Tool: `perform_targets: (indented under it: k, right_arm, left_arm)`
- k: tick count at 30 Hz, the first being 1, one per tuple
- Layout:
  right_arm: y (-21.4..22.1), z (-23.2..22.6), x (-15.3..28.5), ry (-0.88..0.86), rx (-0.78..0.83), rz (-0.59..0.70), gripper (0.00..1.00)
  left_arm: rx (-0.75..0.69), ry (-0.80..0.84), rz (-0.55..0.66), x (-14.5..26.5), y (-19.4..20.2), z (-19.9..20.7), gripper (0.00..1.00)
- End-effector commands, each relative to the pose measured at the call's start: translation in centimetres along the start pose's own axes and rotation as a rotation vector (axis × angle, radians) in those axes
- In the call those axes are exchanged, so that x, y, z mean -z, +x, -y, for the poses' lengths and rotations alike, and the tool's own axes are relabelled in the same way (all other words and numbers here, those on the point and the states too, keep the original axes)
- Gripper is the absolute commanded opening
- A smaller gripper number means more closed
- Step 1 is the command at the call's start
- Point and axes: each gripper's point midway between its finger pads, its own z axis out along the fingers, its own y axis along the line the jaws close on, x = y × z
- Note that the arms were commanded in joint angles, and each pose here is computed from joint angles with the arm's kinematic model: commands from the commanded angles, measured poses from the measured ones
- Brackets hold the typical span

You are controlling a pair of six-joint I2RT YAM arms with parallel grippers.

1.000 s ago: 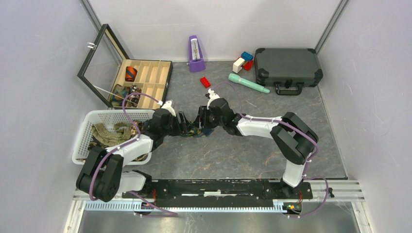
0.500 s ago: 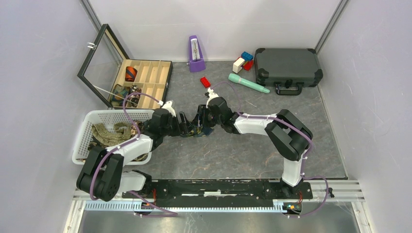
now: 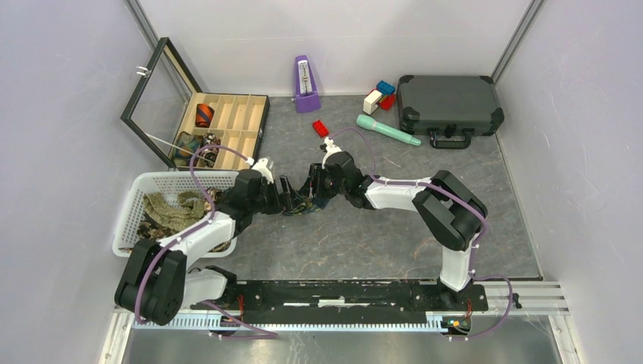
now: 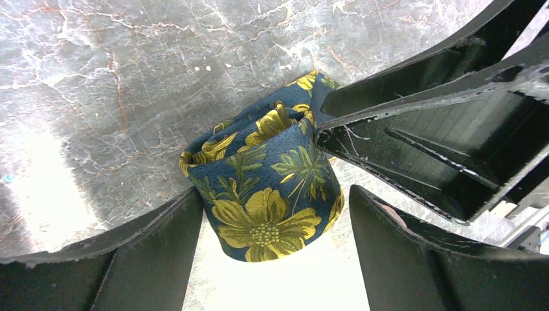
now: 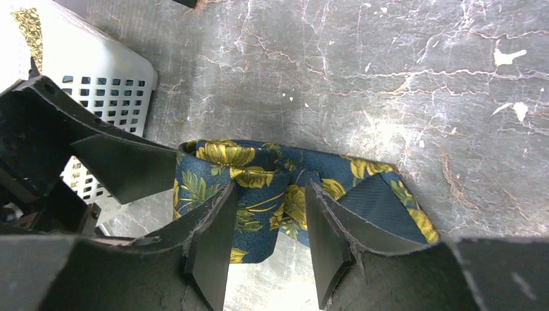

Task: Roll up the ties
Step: Roll the tie at the center of the board.

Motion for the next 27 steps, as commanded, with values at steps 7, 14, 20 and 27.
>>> perform_targets:
  k: [7,14,20,27]
  right_arm:
    - [0.8,0.1,-0.3,-0.014,0.005,-0.010,0.49]
    - [1.0,0.2,-0.6,-0.015,0.005,-0.015,0.49]
    - [0.9,0.1,-0.4,-0.018,0.009,-0.012,0.49]
    - [-0.7,-1.5,0.9,-0.038,0.031,0.021,0.56]
  left_arm:
    - [-0.013,-0.050,0.164,2.6,-4.2,0.8,0.94]
    - [0.030,-0.130,0.204,2.9,-4.1,-0.9,0.92]
    - [0.065,-0.179,0.283,4.1,-4.9,-1.8,0.85]
    - [0.042,-0.200,0.281,4.9,-4.7,-2.1,0.80]
